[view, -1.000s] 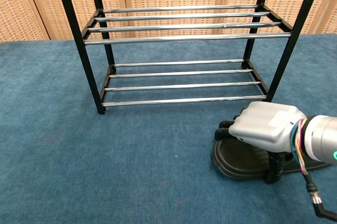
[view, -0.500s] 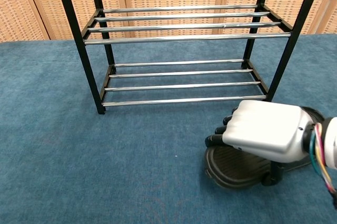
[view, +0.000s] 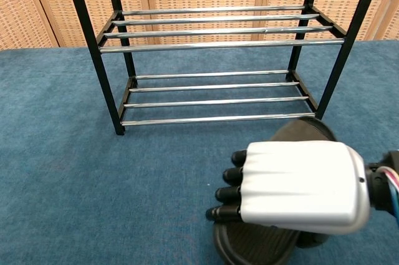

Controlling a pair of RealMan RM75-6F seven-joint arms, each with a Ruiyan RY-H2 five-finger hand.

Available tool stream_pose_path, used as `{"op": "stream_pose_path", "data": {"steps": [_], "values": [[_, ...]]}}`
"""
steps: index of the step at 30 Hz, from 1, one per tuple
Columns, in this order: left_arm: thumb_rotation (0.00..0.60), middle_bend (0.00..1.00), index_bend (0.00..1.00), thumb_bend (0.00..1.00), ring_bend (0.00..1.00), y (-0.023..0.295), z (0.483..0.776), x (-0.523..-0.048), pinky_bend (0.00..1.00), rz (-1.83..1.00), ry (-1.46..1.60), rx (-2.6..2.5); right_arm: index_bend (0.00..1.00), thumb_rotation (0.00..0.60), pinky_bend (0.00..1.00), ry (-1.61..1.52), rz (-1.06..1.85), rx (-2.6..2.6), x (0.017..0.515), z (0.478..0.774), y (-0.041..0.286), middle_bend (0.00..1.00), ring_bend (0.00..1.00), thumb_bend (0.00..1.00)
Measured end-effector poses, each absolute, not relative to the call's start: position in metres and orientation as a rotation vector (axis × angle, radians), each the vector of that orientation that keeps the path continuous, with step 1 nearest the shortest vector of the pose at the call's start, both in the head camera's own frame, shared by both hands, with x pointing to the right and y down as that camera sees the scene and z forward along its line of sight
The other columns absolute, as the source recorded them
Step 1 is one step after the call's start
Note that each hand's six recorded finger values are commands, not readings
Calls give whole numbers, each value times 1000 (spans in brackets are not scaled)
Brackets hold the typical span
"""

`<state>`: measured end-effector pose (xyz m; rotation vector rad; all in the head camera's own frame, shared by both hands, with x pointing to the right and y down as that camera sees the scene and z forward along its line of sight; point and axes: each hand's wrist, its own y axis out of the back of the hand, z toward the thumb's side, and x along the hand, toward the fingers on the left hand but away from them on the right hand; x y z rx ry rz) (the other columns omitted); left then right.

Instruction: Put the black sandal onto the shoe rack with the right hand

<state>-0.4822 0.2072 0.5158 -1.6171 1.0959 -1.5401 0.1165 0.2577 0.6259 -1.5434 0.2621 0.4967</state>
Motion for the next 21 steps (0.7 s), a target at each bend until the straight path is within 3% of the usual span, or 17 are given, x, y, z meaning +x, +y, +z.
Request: {"op": "stream_pose_path", "data": {"steps": [7,21], "values": [[600,0,0,173,0,201,525,-487,0,-1582,1093,-1621,549,600,466,323,325,-1395,104,639,234,565,482,713],[600,0,0,173,0,192,536,-492,0,-1626,1091,-1627,549,600,479,356,251,-1290,102,677,137,552,483,737]]}}
